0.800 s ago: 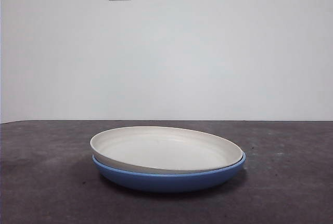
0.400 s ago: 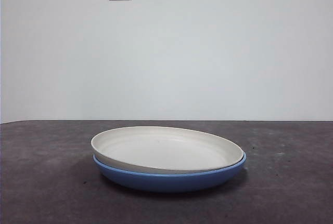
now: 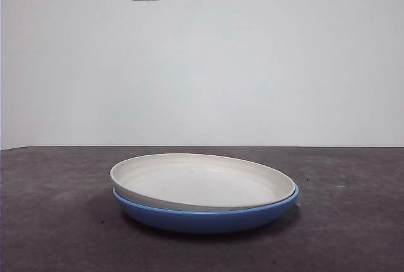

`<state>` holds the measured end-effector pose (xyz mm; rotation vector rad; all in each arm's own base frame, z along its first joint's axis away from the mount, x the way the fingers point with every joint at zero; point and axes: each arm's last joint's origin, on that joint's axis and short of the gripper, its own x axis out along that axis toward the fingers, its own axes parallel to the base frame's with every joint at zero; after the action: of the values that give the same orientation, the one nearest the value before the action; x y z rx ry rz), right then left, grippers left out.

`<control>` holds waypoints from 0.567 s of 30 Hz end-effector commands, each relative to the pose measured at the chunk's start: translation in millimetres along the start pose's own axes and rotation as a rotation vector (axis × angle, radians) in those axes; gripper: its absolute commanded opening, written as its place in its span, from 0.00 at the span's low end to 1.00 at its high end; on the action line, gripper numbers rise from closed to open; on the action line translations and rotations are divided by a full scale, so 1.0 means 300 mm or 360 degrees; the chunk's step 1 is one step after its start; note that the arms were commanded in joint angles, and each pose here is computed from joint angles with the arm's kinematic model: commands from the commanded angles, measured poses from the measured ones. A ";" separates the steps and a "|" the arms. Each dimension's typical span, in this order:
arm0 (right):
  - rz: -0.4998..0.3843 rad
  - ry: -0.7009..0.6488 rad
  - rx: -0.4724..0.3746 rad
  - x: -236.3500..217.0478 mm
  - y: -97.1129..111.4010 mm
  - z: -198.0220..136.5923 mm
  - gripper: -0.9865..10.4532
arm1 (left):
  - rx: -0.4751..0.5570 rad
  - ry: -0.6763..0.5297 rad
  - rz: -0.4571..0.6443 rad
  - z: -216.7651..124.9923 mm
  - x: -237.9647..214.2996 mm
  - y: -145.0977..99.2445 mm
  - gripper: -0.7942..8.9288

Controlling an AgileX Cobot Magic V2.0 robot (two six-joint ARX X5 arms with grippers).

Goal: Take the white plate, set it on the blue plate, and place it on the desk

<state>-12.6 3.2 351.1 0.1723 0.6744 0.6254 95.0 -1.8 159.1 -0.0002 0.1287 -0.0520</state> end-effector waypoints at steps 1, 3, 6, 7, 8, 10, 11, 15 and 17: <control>0.0000 0.0032 -0.0011 -0.013 0.002 -0.005 0.10 | 0.0007 0.0083 0.0035 -0.034 0.006 0.004 0.10; 0.0000 0.0032 -0.0011 -0.013 0.002 -0.005 0.10 | 0.0008 0.0083 0.0050 -0.034 0.006 0.005 0.10; 0.0000 0.0031 -0.0011 -0.013 0.002 -0.005 0.10 | 0.0008 0.0083 0.0050 -0.034 0.006 0.005 0.10; 0.0000 0.0032 -0.0011 -0.013 0.002 -0.005 0.10 | 0.0008 0.0082 0.0050 -0.033 0.006 0.005 0.10; 0.0000 0.0032 -0.0011 -0.013 0.002 -0.005 0.10 | 0.0008 0.0082 0.0050 -0.033 0.006 0.005 0.10; 0.0000 0.0032 -0.0011 -0.013 0.002 -0.005 0.10 | 0.0008 0.0082 0.0050 -0.033 0.006 0.005 0.10; 0.0000 0.0032 -0.0011 -0.013 0.002 -0.005 0.10 | 0.0008 0.0082 0.0050 -0.033 0.006 0.005 0.10; 0.0001 0.0032 -0.0011 -0.013 0.002 -0.005 0.10 | 0.0008 0.0082 0.0050 -0.033 0.006 0.005 0.10; 0.0000 0.0032 -0.0011 -0.013 0.002 -0.005 0.10 | 0.0008 0.0082 0.0050 -0.033 0.006 0.005 0.10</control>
<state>-12.6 3.2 351.1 0.1723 0.6744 0.6254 94.8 -0.8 156.7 0.0006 0.1527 -0.0257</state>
